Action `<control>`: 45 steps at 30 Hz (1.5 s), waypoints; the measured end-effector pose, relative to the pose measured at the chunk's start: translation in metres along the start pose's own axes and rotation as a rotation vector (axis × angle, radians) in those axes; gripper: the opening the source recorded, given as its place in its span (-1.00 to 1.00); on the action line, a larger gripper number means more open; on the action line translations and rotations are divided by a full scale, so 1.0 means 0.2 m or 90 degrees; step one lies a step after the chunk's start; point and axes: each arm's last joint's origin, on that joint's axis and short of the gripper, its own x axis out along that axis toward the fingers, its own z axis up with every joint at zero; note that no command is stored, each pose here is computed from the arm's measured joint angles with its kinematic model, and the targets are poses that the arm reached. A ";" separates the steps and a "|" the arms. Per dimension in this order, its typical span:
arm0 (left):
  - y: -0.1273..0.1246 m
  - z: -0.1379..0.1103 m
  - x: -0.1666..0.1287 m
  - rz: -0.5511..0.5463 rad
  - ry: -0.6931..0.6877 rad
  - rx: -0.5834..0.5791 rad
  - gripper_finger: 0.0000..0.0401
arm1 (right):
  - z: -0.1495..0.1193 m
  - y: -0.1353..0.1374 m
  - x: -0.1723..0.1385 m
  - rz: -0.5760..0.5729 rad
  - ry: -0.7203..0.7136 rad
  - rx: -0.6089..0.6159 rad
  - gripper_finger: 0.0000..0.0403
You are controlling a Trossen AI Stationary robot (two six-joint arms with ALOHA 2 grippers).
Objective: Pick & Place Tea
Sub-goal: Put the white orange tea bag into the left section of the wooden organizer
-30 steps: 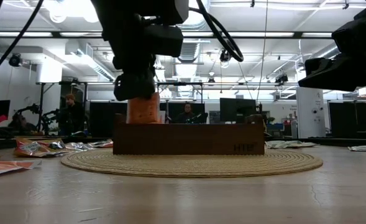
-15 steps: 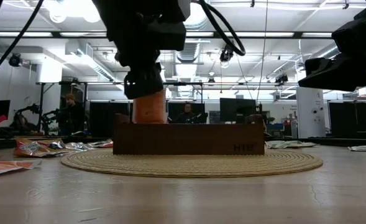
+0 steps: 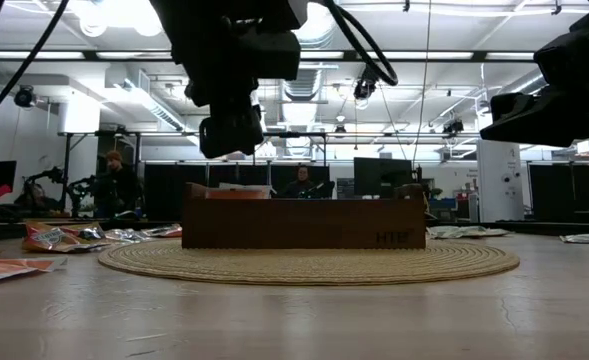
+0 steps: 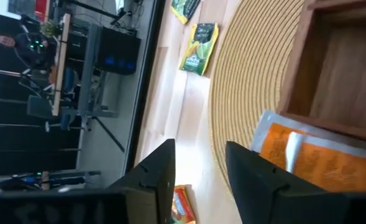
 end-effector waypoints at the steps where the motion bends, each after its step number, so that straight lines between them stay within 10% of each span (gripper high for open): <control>1: 0.00 0.01 -0.01 -0.004 -0.001 -0.004 -0.33 | 0.00 0.00 0.00 0.000 0.000 0.000 -0.96; 25: -0.01 0.11 -0.44 -0.182 -0.080 -0.128 -0.32 | 0.00 0.00 0.00 0.000 0.000 0.000 -0.96; 45: -0.14 -0.12 -0.67 -0.405 0.082 0.018 -0.32 | 0.00 0.00 0.00 0.000 0.000 0.000 -0.96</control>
